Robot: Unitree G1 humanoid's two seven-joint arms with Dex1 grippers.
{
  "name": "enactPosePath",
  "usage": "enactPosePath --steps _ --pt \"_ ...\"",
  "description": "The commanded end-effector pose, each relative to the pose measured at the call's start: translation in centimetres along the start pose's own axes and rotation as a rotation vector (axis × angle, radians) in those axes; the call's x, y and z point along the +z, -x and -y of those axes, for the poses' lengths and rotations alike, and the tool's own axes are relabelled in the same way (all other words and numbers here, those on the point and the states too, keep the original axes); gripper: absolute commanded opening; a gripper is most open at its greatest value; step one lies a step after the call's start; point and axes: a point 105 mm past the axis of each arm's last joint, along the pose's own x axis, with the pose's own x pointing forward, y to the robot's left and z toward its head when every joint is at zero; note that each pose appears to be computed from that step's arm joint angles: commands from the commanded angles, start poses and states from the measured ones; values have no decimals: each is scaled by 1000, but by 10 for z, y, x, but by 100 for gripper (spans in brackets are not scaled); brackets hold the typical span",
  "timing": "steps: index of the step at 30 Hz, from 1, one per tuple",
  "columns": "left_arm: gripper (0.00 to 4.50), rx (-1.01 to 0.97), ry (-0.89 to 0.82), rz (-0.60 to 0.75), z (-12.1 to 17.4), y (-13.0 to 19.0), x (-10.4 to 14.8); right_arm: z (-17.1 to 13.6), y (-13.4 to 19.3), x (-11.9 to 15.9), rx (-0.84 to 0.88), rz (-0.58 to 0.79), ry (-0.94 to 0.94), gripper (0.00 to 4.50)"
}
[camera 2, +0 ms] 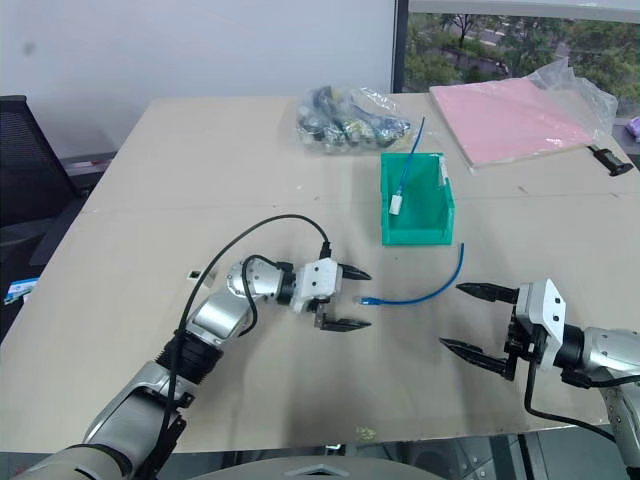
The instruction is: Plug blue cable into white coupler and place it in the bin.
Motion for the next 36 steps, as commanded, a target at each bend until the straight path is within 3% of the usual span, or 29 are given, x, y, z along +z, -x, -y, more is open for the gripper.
enactPosePath --steps 1,3,10,14,18,22,29,36 --pt "397 -26 15 -59 6 -4 -14 -2 -2 10 32 25 36 450" --pt "327 -40 13 -59 7 -6 -15 -2 -2 10 34 26 35 450" --pt "5 -79 1 -75 8 -4 -18 -1 -1 10 25 24 32 450" --pt "5 -56 56 -18 1 -2 -9 -6 -6 6 -5 17 -50 450" --pt "5 12 269 187 -14 -4 24 -30 -12 -4 3 10 -342 450" --pt "5 7 485 369 -16 -3 52 -46 -25 -2 -2 100 -538 450" --pt "5 -74 790 578 -15 3 82 -18 -61 25 -144 374 -638 450" --pt "5 -114 880 657 -20 9 96 -2 -80 53 -164 560 -709 450"
